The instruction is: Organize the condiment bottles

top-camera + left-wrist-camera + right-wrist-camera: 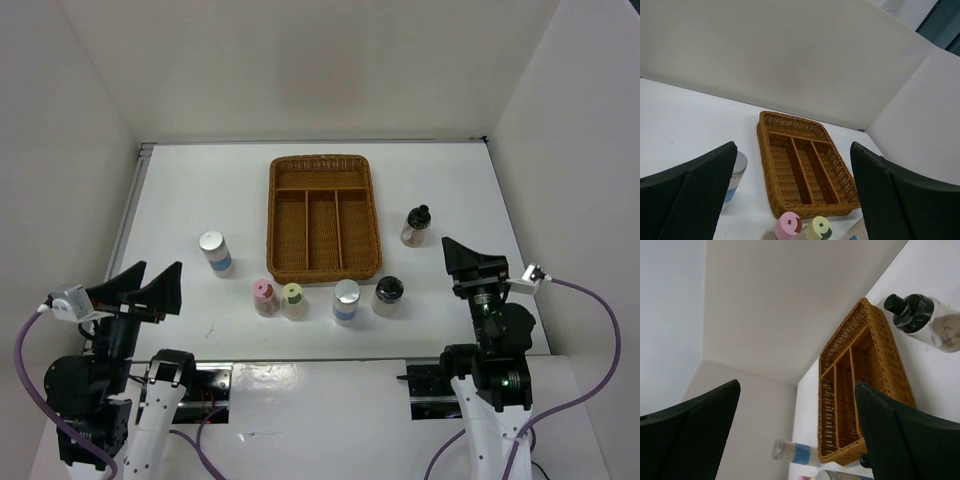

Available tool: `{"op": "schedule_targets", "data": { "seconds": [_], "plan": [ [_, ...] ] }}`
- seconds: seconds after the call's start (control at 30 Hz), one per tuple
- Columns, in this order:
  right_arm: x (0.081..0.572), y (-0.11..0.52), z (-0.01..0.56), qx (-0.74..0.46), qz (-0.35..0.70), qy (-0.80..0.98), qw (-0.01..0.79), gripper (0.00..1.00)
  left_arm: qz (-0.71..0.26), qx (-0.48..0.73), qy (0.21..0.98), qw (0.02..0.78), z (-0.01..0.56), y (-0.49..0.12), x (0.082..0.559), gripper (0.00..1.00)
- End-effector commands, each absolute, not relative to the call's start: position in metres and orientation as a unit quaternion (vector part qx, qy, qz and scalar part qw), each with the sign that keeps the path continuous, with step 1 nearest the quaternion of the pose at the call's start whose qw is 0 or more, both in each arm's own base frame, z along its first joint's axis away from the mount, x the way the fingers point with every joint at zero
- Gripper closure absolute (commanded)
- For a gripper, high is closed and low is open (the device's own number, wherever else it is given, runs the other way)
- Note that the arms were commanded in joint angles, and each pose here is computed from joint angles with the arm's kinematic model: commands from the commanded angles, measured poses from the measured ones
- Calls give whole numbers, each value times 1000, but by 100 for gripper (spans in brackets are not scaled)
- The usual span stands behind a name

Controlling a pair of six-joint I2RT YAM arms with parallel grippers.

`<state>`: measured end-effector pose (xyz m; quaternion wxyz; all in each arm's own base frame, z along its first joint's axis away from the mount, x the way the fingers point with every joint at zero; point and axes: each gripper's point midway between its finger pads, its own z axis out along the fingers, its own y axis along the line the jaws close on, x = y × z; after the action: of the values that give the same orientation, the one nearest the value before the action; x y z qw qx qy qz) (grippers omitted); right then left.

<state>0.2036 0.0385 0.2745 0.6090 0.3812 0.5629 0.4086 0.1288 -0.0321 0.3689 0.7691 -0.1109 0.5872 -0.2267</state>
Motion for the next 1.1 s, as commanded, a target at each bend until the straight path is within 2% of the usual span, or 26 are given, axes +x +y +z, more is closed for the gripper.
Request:
{"op": "schedule_targets", "data": {
  "seconds": [0.0, 0.1, 0.23, 0.33, 0.47, 0.5, 0.53, 0.67, 0.73, 0.87, 0.97, 1.07],
  "plan": [
    [173, 41, 319, 293, 397, 540, 682, 1, -244, -87, 528, 809, 389, -33, 88, 0],
    [165, 39, 330, 268, 375, 540, 704, 1, -249, -71, 520, 814, 394, -37, 80, 0],
    [164, 36, 333, 258, 358, 541, 717, 1, -255, 41, 509, 821, 402, -67, 64, 0],
    [168, 36, 328, 261, 355, 547, 712, 1, -264, 49, 510, 817, 404, -73, 69, 0],
    [166, 36, 338, 260, 356, 546, 713, 1, -291, 49, 576, 763, 391, -85, 102, 0],
    [166, 37, 342, 249, 350, 550, 716, 1, -287, 30, 613, 735, 383, -84, 126, 0],
    [172, 38, 341, 239, 333, 567, 714, 1, -274, 19, 624, 731, 390, -79, 130, 0],
    [187, 38, 365, 205, 289, 607, 712, 1, -200, -59, 746, 632, 353, -55, 195, 0],
    [208, 44, 364, 191, 277, 644, 687, 1, -180, -62, 773, 605, 342, -52, 211, 0],
    [238, 44, 370, 174, 241, 693, 657, 1, -116, -97, 855, 496, 288, -37, 259, 0],
    [266, 34, 349, 183, 194, 735, 623, 1, -81, -91, 895, 428, 253, -31, 280, 0],
    [284, 23, 338, 200, 152, 756, 605, 1, -54, -101, 901, 419, 245, -24, 286, 0]
  ]
}}
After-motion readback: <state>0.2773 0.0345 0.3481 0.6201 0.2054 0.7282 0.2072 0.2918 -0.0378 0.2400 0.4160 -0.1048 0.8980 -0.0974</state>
